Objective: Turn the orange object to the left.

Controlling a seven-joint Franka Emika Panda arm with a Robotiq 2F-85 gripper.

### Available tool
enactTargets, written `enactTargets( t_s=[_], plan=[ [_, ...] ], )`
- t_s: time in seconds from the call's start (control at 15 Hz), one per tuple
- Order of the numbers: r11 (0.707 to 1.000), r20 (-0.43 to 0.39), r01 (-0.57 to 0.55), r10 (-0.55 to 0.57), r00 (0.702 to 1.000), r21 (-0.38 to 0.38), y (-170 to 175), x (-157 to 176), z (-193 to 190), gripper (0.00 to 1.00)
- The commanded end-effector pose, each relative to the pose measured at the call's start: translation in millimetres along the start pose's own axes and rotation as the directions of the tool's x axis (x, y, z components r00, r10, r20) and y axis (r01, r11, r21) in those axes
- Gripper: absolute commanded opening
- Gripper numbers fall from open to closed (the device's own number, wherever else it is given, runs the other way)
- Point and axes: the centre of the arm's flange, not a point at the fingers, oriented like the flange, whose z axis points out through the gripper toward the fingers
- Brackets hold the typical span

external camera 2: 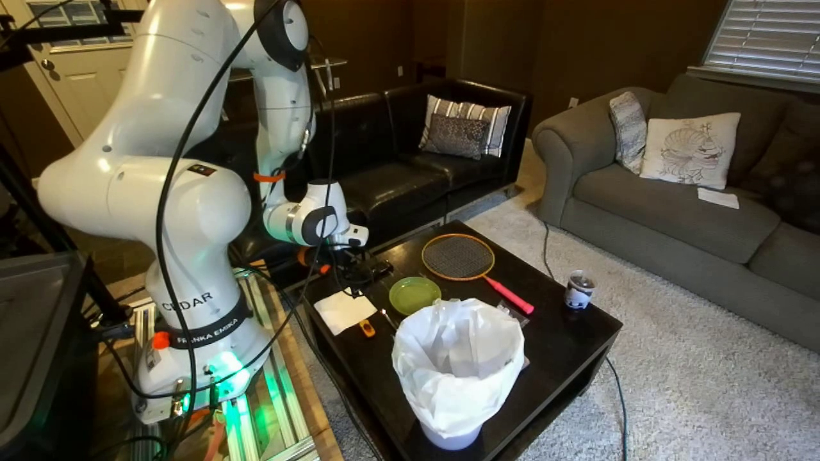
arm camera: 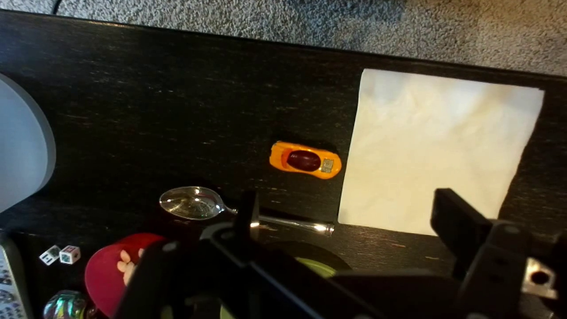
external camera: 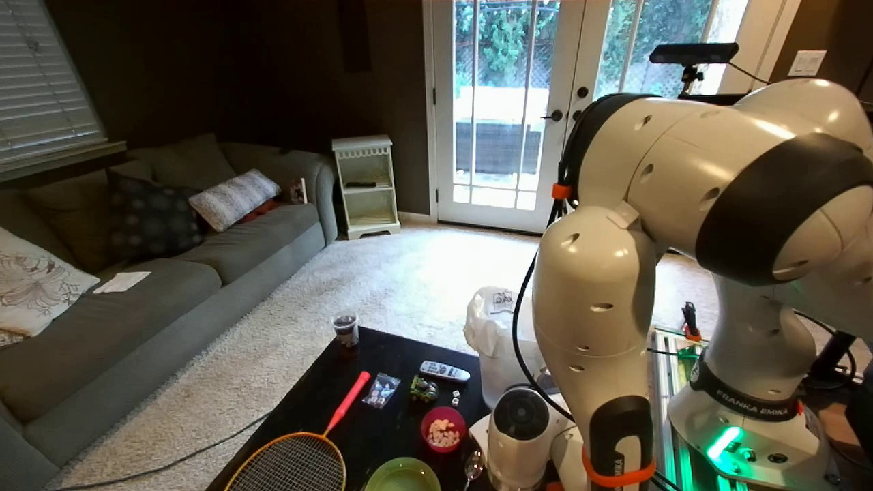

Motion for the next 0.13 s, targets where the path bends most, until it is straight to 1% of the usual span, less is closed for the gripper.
enactTargets(
  t_s=[0.0,0.07],
  plan=[
    [1.000,0.000,0.000,0.000,1.000,0.000,0.0,0.0,0.0,1.00],
    [1.000,0.000,0.000,0.000,1.000,0.000,0.0,0.0,0.0,1.00]
  ],
)
